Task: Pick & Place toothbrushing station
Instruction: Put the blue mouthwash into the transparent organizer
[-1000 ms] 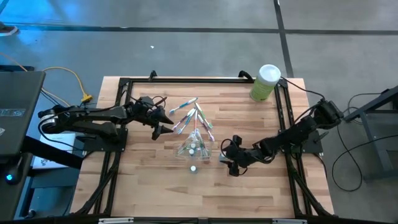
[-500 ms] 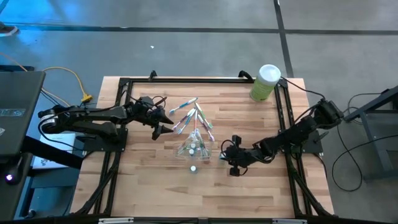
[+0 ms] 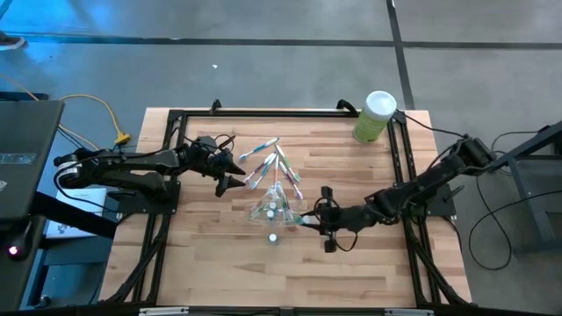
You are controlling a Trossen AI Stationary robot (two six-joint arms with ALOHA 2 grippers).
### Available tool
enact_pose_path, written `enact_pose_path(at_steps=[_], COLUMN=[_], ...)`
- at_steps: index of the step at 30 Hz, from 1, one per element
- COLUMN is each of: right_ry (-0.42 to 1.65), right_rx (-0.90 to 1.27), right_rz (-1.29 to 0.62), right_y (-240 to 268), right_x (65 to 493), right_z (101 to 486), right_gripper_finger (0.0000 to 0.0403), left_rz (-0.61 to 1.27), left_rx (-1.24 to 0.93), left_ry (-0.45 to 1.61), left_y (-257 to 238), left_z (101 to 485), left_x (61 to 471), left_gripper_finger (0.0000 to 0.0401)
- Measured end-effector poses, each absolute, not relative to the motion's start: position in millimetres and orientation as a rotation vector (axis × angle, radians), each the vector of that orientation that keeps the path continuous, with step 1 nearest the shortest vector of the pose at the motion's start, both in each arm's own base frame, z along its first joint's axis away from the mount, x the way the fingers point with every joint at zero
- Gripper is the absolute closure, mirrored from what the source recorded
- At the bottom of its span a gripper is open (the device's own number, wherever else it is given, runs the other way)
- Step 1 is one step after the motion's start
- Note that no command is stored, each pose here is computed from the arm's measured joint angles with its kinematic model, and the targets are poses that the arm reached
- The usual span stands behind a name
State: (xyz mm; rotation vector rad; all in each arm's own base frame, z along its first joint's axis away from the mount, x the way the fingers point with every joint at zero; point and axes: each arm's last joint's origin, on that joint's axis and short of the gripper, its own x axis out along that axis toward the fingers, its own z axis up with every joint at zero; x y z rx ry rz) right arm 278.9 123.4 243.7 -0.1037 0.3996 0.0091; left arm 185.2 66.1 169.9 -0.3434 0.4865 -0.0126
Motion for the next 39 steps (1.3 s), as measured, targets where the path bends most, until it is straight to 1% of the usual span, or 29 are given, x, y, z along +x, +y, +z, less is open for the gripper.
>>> enact_pose_path(at_steps=[5,13,18,23,28,39], right_ry=[0.365,0.299,0.329,0.380,0.457,0.465], right_rx=[-0.116,-0.078,-0.092,-0.108,-0.099,-0.076], right_rz=[-0.008,0.073,0.057,0.032,0.015,-0.008], right_y=[113,105,101,98,97,88], right_x=[295,322,337,353,355,358], right_z=[242,224,214,215,211,209], right_gripper_finger=[0.0319,0.0319,0.0319,0.0319,0.0319,0.0319], left_rz=[-0.012,-0.040,-0.026,-0.004,-0.019,-0.027], left_rx=[-0.345,-0.328,-0.308,-0.279,-0.274,-0.260], left_ry=[0.487,0.495,0.498,0.467,0.461,0.460], left_y=[66,59,55,52,49,48], left_z=[170,170,170,173,173,173], left_x=[185,188,189,192,194,194], left_gripper_finger=[0.0172,0.0172,0.0172,0.0172,0.0172,0.0172])
